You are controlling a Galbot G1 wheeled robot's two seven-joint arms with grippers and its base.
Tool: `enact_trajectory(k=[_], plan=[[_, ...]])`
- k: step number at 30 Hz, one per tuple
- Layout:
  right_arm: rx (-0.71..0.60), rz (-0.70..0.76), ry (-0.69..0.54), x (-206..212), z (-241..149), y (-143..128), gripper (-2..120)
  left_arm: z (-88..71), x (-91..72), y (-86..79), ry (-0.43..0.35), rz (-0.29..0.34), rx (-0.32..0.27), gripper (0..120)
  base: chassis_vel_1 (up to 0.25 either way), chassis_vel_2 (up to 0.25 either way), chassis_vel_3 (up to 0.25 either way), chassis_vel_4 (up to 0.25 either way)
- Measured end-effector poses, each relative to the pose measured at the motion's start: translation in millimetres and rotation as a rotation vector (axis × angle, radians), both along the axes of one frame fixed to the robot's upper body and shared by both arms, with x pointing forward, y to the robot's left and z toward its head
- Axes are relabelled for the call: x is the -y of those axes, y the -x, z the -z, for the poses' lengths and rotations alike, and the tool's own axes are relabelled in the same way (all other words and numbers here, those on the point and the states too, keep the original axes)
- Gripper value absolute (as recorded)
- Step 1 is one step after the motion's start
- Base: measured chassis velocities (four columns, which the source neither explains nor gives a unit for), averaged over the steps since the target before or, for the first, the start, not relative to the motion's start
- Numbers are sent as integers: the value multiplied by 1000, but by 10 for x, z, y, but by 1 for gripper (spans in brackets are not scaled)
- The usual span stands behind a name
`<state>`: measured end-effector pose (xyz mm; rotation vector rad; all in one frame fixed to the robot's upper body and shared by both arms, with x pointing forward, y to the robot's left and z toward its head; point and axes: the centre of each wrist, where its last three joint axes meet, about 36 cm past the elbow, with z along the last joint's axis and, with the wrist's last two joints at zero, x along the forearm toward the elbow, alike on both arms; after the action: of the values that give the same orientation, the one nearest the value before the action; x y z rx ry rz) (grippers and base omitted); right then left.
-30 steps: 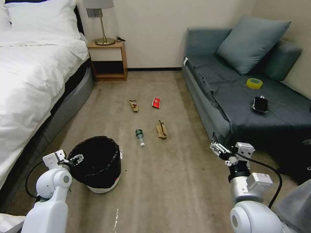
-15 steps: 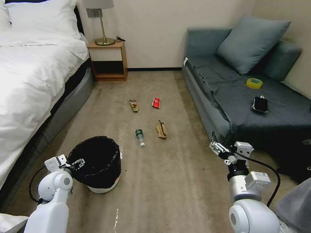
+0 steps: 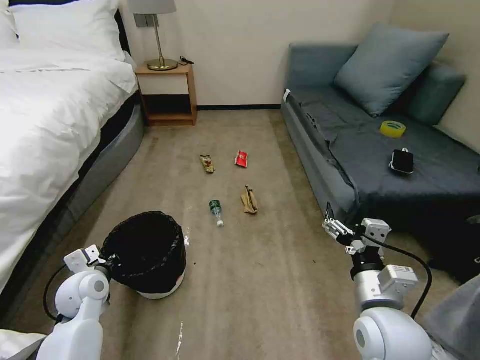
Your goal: Pick up the trash bin, then pick up the garbage on the floor and place it into the trash bin.
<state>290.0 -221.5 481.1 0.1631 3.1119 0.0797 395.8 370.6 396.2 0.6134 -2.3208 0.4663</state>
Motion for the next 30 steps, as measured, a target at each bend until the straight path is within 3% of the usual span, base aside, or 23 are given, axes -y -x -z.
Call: enact_trajectory(k=[3,7,10,11,14,15,19,24,30], plan=[[22,-10,-4,3,2,-8,100,-41,-3,7,8,1,9,2,0,0,0,0],[73,-27,-26,22,3,-19,100,-167,-12,35,-7,-11,38,2,0,0,0,0],[116,-46,-48,58,-25,-16,100,-358,25,135,-56,-2,82,2,0,0,0,0],[116,-46,-48,58,-25,-16,100,-358,25,135,-56,-2,82,2,0,0,0,0],[146,-56,-60,86,-54,3,100,-520,93,295,-141,18,112,2,0,0,0,0],[146,-56,-60,86,-54,3,100,-520,93,295,-141,18,112,2,0,0,0,0],[171,-63,-81,106,-85,19,100,-596,170,538,-278,45,105,2,0,0,0,0],[181,-87,-103,107,-63,24,100,-683,239,764,-327,63,109,2,0,0,0,0],[189,-108,-104,101,-7,16,100,-730,239,798,-332,57,121,2,0,0,0,0]])
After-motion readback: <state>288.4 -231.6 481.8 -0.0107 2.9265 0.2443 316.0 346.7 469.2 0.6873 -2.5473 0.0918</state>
